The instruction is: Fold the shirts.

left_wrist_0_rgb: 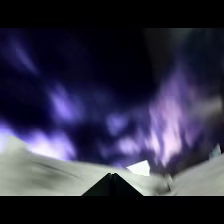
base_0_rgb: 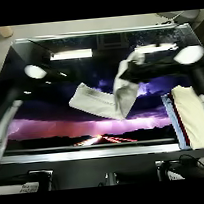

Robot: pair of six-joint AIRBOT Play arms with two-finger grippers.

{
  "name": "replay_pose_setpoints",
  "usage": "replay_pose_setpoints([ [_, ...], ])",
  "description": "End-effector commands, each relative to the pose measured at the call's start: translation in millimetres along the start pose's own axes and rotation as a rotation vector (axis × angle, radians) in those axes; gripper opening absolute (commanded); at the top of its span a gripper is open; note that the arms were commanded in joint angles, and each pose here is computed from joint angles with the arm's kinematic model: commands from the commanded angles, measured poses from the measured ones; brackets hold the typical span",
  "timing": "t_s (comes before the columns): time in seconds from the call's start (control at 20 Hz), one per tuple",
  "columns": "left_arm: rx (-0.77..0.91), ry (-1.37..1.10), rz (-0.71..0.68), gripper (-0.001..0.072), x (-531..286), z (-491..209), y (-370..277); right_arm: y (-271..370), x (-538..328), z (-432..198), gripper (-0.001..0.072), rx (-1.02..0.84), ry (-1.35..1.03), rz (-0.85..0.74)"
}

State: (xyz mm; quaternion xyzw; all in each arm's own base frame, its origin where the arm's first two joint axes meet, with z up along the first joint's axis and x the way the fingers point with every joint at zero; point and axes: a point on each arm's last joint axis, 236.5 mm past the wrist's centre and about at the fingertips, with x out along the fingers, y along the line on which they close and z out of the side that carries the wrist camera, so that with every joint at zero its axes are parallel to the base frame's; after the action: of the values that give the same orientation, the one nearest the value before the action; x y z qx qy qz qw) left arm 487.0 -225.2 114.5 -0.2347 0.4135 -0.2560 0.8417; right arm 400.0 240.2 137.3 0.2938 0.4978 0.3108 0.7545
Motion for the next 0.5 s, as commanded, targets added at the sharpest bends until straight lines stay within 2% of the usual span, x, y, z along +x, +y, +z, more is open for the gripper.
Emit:
replay_pose_setpoints([
  [0.0, 0.041, -0.261, 0.115, 0.0025, -123.3, 69.9, 19.2, 13.0, 103.0, -17.5, 0.0028, 0.061, 0.054, 0.109],
  [0.2, 0.088, -0.388, 0.13, 0.0026, -196.3, 83.9, -2.8, 15.1, 186.8, -46.6, 0.0032, 0.2, 0.152, 0.222],
  [0.25, 0.1, -0.389, 0.13, 0.0025, -201.7, 81.4, -7.4, 9.7, 199.1, -43.4, 0.0182, 0.23, 0.134, 0.219],
  [0.3, 0.107, -0.375, 0.127, 0.0026, -202.3, 77.2, -10.7, 4.7, 204.9, -34.1, 0.0597, 0.268, 0.098, 0.225],
  [0.35, 0.109, -0.351, 0.129, 0.0026, -200.7, 71.7, -10.1, 2.4, 202.1, -23.4, 0.0696, 0.27, 0.066, 0.234],
  [0.45, 0.131, -0.309, 0.186, 0.0026, -198.4, 63.8, 3.6, 2.1, 176.8, -9.9, 0.0674, 0.236, 0.062, 0.242],
])
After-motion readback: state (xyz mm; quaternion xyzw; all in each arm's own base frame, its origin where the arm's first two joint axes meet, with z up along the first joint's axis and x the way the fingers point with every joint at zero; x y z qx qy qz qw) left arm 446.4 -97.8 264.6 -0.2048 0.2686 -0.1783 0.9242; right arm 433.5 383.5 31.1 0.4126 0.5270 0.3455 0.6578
